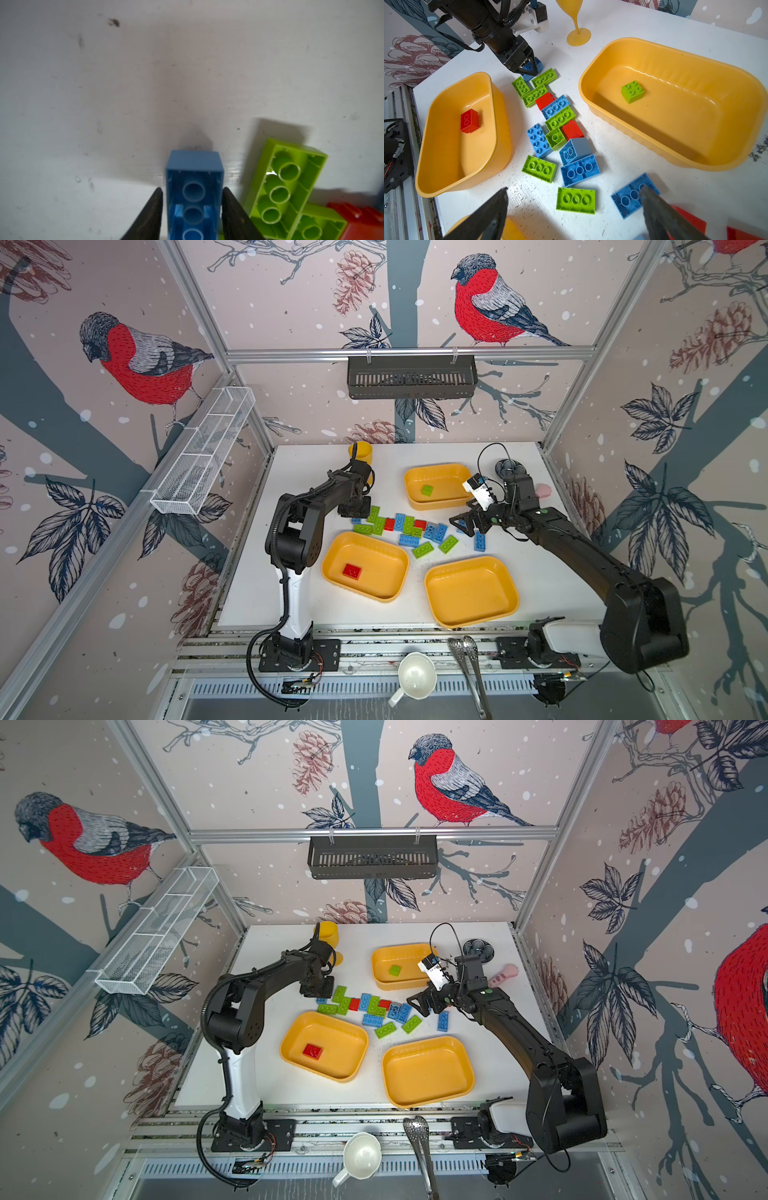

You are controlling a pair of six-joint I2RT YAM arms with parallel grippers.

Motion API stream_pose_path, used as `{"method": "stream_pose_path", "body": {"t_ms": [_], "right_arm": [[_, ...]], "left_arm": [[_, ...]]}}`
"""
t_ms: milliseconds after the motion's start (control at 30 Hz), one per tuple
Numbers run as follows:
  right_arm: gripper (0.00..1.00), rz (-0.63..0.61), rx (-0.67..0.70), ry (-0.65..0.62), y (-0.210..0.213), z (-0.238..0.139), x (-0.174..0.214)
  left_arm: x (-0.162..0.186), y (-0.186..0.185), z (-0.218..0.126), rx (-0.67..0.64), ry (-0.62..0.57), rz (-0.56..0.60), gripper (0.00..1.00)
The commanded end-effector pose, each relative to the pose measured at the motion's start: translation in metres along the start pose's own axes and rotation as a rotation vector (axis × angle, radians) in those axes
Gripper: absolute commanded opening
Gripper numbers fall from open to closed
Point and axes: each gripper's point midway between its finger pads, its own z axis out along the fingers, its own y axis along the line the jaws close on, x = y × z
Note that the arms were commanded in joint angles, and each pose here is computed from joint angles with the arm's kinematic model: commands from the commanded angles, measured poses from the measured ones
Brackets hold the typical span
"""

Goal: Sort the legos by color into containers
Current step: 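Lower the left gripper onto a blue brick and grasp it, then carry the blue brick to the tub nearest the right arm and release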

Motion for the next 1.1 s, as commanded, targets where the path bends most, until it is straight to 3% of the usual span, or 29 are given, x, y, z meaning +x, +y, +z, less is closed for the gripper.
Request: {"method": "stream_pose_path", "body": {"t_ms": [0, 133, 267, 433, 567, 833, 1067], "right_arm": [[0.99, 0.008, -0.012, -0.003, 0.003, -0.001, -0.003], [0.99, 0.008, -0.013, -0.002, 0.003, -0.001, -0.003], [0.99, 0.008, -0.012, -0.004, 0.003, -0.002, -0.005], [0.99, 0.016, -0.024, -0.020, 0.004, -0.004, -0.009], [0.99, 0.035, -0.054, -0.040, 0.003, -0.009, -0.014], [0.99, 0.078, -0.066, -0.048, -0.004, -0.021, -0.013], [1.00, 0.140, 0.014, -0.047, -0.021, -0.027, -0.005]], "left_arm": [[-0.002, -0.002, 0.002, 0.015, -0.007, 0.008, 0.40], [-0.001, -0.003, 0.004, 0.033, 0.004, 0.001, 0.31], [-0.005, -0.002, -0.010, 0.032, -0.009, -0.009, 0.30], [-0.014, -0.018, -0.050, 0.105, -0.048, -0.040, 0.30], [-0.007, -0.051, -0.086, 0.190, -0.070, 0.005, 0.30], [0.041, -0.138, -0.148, 0.425, -0.076, 0.129, 0.29], [0.103, -0.199, -0.176, 0.578, -0.049, 0.237, 0.28]]}}
